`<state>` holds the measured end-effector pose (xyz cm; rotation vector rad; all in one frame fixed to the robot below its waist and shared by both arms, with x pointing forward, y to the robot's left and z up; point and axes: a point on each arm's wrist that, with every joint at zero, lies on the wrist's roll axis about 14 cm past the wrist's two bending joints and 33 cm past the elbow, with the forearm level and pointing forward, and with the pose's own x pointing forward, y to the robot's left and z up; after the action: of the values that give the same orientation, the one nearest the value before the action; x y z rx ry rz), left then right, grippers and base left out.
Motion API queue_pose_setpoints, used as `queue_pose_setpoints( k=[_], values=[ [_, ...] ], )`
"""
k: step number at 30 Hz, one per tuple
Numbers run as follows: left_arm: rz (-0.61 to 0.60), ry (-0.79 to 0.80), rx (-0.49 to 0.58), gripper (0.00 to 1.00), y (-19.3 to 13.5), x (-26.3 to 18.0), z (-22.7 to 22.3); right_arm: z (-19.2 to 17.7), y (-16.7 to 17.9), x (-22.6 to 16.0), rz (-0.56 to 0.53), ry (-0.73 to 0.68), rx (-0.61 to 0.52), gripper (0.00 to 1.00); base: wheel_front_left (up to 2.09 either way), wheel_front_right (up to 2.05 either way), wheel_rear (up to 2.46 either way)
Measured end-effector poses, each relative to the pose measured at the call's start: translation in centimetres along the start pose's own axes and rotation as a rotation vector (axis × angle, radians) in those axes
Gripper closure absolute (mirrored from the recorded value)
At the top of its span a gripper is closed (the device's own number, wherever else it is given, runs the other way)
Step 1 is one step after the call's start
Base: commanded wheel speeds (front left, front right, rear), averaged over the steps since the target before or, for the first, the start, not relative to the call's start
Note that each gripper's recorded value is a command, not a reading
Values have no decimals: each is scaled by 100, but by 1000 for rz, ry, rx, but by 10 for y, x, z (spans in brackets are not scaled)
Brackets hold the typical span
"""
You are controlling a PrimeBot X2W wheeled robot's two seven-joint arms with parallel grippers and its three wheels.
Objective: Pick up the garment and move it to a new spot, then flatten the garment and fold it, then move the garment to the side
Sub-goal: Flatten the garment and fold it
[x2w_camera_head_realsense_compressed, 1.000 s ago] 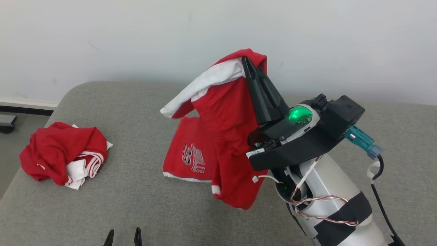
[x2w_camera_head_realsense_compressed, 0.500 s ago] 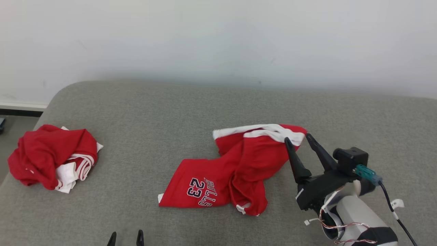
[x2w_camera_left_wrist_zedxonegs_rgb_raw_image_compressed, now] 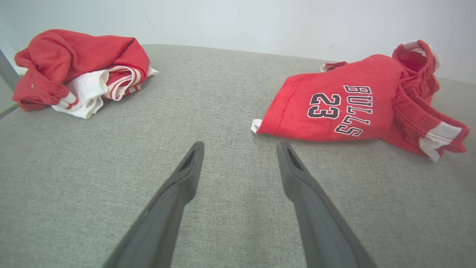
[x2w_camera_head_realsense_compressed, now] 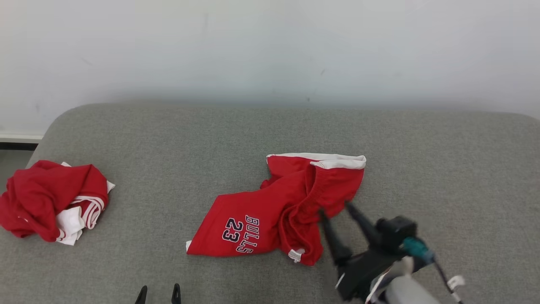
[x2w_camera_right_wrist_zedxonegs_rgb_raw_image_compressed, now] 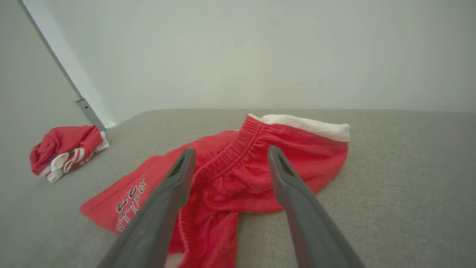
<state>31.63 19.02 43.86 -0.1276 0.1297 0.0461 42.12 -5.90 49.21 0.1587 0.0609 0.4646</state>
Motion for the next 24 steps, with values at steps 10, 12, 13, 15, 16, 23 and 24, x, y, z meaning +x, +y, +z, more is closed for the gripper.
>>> queue_pose_setpoints(
  k=[10, 12, 13, 15, 16, 23, 24],
  values=[
    [28, 5, -9, 0, 8, -8, -3, -50, 71, -22, 234, 142, -49, 0, 0, 0, 0],
    [31, 6, -9, 0, 9, -9, -3, -55, 72, -25, 246, 158, -62, 0, 0, 0, 0],
    [33, 9, -9, 0, 9, -9, -4, -56, 73, -25, 250, 163, -65, 0, 0, 0, 0],
    [36, 13, -8, 0, 9, -9, -5, -58, 73, -25, 257, 171, -74, 0, 0, 0, 0],
    [35, 15, -8, 0, 9, -9, -6, -60, 73, -24, 258, 178, -83, 0, 0, 0, 0],
    [23, 26, -15, 0, 4, -7, -9, -76, 65, -14, 267, 248, -166, 0, 0, 0, 0],
    [25, 27, -15, 0, 4, -7, -9, -79, 65, -13, 271, 260, -180, 0, 0, 0, 0]
  ],
)
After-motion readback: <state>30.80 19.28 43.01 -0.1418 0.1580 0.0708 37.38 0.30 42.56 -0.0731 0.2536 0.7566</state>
